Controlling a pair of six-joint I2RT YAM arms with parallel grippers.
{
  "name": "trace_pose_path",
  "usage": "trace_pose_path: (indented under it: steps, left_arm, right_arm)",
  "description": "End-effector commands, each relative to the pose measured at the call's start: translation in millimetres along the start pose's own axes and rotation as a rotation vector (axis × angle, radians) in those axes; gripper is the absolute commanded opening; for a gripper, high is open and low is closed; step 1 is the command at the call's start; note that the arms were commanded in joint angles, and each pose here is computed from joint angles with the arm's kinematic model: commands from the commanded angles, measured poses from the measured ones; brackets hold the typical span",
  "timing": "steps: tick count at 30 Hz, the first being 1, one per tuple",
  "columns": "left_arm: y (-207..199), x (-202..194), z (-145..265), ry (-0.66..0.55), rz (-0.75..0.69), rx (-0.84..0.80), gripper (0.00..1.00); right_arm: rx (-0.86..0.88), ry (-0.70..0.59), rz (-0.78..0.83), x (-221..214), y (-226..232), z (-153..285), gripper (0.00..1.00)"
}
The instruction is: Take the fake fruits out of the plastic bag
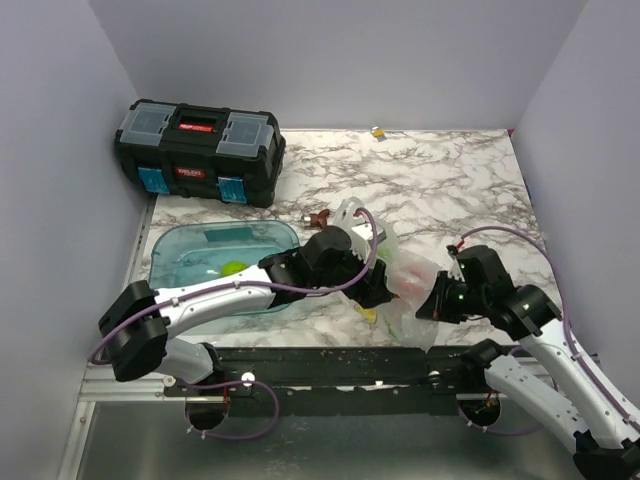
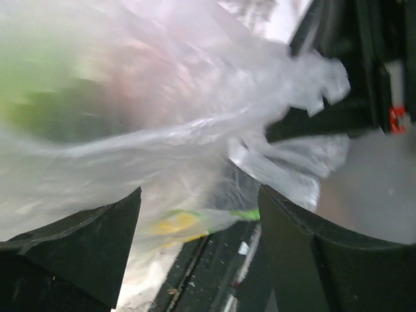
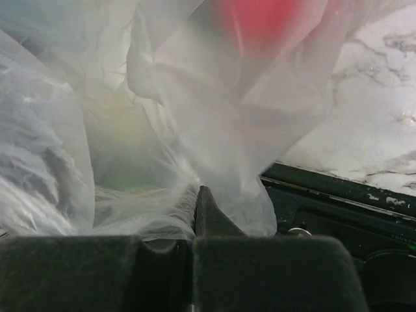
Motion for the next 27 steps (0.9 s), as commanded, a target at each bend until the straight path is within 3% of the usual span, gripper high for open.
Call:
trace_pose_path:
  steps: [1,9,12,18,22,27]
  left_arm:
    - [37,-14,-17,0.090,0.026,0.102,0.64]
    - [50,-43,-28,0.158,0.033,0.154,0.53]
    - [49,-51,-22,0.165,0.040,0.153,0.55]
    - [30,-48,-5,0.097,0.076,0.045,0.70]
    - [22,-37,0,0.032,0.116,0.017,0.74]
    - [7,-18,13,-0.032,0.099,-0.012,0.80]
  right_arm:
    - [0.011,0.040,-0.032,-9,-11,-21,0.01]
    - [0.055,0.021,-0.043,-4,-4,-27,0.01]
    - [0.070,-0.017,-0.020,4,4,-21,0.19]
    - [0.102,-0.107,0.127,32,34,3,0.74]
    - [0.224,-0.104,0.172,44,60,-2,0.83]
    - [0.044,-0.237,0.225,73,60,0,0.85]
Point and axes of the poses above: each gripper's point midway between its finger pads, its own z axis back along the fingers, its own y axis along the line the jaws close on, x = y × z, the point moved 7 cm from there along z, back along the fingers, and after that the axes turned 14 degrees about -z, right-handed, at the moved point
